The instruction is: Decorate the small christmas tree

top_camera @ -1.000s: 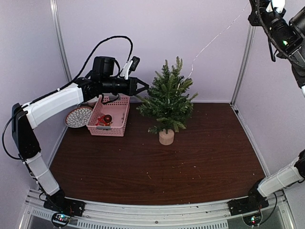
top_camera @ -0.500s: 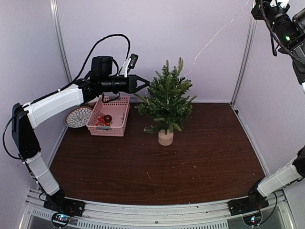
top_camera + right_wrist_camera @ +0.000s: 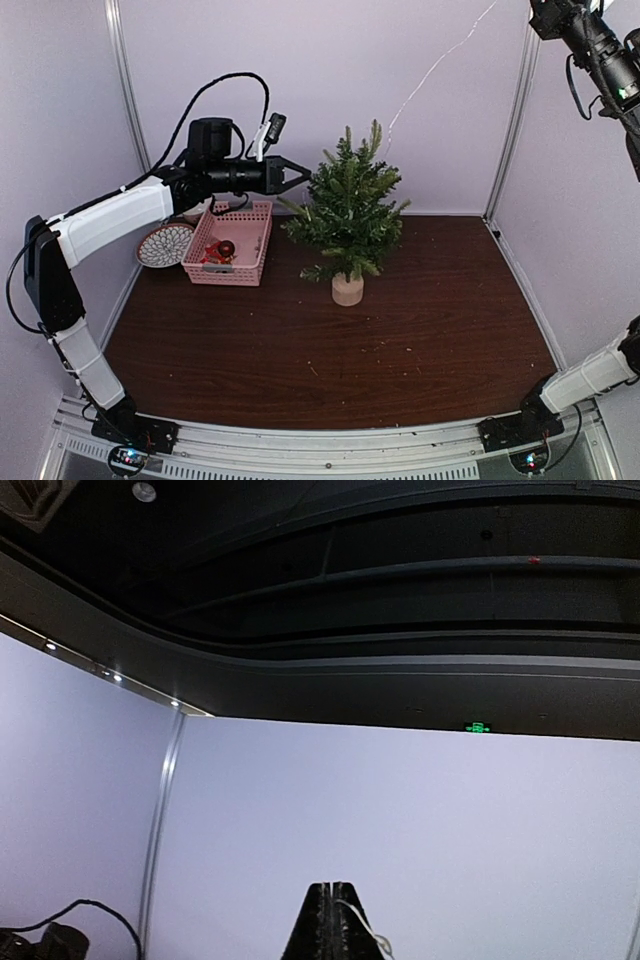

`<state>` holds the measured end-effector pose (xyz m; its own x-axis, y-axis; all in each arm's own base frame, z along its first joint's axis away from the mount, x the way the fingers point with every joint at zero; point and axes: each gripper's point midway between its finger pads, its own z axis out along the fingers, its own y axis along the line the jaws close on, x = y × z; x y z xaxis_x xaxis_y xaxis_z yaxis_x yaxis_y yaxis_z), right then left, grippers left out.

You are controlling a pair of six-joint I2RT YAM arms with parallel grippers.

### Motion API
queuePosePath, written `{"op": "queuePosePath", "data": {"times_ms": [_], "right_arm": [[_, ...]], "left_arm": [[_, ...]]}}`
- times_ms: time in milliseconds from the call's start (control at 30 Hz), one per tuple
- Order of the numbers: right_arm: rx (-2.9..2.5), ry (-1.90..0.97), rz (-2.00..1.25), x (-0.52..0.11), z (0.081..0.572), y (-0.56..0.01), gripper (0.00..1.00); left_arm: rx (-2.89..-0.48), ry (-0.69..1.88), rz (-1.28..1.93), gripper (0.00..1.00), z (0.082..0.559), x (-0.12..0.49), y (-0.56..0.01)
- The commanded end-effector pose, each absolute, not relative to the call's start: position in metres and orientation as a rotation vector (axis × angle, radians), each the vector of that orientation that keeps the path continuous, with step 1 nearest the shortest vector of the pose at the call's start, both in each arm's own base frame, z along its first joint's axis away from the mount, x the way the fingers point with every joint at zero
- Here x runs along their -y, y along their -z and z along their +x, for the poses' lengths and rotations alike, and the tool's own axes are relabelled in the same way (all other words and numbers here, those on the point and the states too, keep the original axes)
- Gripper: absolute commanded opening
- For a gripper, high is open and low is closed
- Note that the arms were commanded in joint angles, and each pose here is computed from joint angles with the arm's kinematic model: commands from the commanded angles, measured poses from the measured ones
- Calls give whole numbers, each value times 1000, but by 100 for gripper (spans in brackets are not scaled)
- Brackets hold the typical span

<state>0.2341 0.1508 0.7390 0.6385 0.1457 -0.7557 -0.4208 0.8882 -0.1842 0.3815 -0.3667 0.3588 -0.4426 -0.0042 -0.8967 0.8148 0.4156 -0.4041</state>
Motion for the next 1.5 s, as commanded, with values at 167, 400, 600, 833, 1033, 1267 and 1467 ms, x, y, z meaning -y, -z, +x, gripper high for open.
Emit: {"op": "queuePosePath", "data": {"times_ms": [167,400,600,833,1033,1267,1467], "right_arm": [[-755,-785,-582,-199,191,-726,0],[-758,-920,-657,-237,194,-711,0],[-822,-921,-691,-274,211,-690,0],[-869,-777,-634,-255,219,-685,0],[-894,-658,-582,-234,221,-681,0],[-916,-609,-553,-223,221,-674,0],[-917,-604,-548,-219,219,-673,0]], "left_arm": [[-1668,1181,731,0,375,364,-388],[-1683,1185,739,0,375,366,-385],[-1699,1166,739,0,376,365,-382],[-1697,1134,752,14,375,362,-382],[-1679,1067,725,45,371,346,-393],[-1709,954,635,62,362,307,-388],[-1759,1024,744,54,320,311,-345]]}}
